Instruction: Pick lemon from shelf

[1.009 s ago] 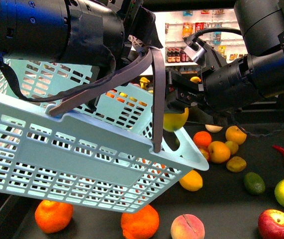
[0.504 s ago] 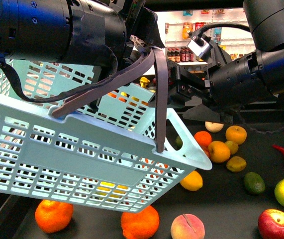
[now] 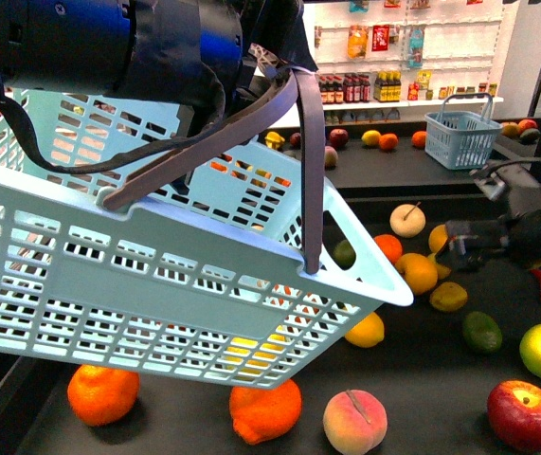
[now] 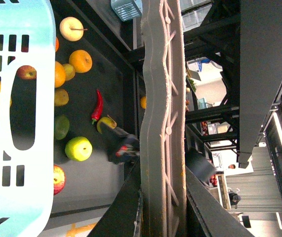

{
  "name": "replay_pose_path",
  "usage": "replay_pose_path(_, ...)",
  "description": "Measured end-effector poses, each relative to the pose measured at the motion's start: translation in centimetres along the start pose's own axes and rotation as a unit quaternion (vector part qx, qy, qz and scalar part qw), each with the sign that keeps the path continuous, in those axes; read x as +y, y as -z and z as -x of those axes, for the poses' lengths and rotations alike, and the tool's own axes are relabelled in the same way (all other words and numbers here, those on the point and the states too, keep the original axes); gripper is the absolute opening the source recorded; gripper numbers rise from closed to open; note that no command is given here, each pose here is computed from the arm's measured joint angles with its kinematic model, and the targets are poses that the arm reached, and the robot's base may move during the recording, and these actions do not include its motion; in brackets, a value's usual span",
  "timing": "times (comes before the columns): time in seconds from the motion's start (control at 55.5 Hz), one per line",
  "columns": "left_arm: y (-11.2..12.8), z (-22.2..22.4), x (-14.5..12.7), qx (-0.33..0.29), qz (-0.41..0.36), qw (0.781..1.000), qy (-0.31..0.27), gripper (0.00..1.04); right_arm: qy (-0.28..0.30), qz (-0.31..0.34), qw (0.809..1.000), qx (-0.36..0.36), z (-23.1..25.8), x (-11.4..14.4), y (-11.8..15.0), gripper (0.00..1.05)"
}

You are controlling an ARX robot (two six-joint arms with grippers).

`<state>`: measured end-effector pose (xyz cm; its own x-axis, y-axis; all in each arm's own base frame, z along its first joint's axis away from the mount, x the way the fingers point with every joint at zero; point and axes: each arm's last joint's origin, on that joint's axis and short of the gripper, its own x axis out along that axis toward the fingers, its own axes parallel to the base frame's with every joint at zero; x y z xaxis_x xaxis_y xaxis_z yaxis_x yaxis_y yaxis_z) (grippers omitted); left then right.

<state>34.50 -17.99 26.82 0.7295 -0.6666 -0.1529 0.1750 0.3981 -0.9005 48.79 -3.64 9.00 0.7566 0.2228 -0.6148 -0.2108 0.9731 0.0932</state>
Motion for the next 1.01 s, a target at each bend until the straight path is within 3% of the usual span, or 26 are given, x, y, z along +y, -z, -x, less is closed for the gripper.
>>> replay_pose_path(0.414, 0.0, 0.0, 0.0, 0.0, 0.001, 1.0, 0.0, 0.13, -0.056, 0.136, 0.989, 0.025, -12.1, 2.8, 2.6, 0.97)
replay_pose_path(1.009, 0.0, 0.0, 0.0, 0.0, 0.001, 1.0, 0.0, 0.13, -0.065, 0.149, 0.985, 0.056, -17.8, 3.6, 4.6, 0.97)
